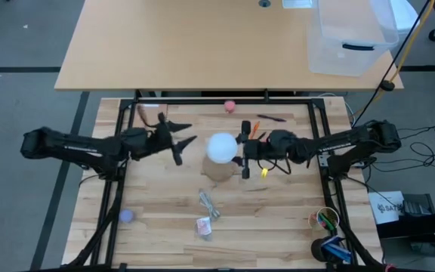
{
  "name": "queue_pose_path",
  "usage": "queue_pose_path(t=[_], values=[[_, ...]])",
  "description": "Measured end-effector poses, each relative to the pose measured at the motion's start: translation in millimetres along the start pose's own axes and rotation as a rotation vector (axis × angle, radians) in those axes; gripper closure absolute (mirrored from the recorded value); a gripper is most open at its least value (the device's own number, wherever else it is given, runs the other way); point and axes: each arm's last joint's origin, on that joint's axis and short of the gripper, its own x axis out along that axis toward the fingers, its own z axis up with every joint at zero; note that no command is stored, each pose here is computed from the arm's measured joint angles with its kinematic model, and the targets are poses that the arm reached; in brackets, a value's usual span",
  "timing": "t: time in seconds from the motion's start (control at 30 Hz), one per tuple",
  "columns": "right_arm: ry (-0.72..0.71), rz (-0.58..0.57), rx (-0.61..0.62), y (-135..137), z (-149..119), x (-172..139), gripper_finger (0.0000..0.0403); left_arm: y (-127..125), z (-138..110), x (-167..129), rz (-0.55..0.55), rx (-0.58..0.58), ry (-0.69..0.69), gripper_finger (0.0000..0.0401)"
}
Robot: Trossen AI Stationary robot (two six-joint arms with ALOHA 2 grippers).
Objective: Screw lightbulb
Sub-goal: Insert the white lightbulb into the desk lamp
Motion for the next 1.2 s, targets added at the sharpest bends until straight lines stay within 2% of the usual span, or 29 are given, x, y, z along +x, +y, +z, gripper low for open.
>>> queue_pose_path(t=[0.17,0.27,0.4,0.53,0.67,0.73,0.9,1.2], values=[[-0.052,-0.031,-0.015,-7,1,2,0.0245,5,25,-7,-0.011,-0.024,-0.191,0.0190],[-0.042,-0.068,-0.021,-10,-1,3,0.0245,6,45,-5,-0.033,0.017,-0.192,0.0190],[-0.060,-0.089,-0.014,-15,-6,7,0.0245,6,70,2,-0.071,0.094,-0.105,0.0201],[-0.055,-0.099,-0.003,-17,-12,10,0.0245,6,90,8,-0.090,0.176,-0.025,0.0260],[-0.068,-0.107,0.002,-18,-12,11,0.0245,8,108,9,-0.111,0.246,-0.031,0.0357],[-0.077,-0.116,0.004,-19,-11,11,0.0245,7,115,10,-0.140,0.262,-0.054,0.0389],[-0.072,-0.131,0.027,-19,-12,11,0.0245,5,127,15,-0.208,0.279,-0.085,0.0398],[-0.068,-0.130,0.052,-17,-19,15,0.0245,-7,140,49,-0.295,0.335,0.111,0.0400]])
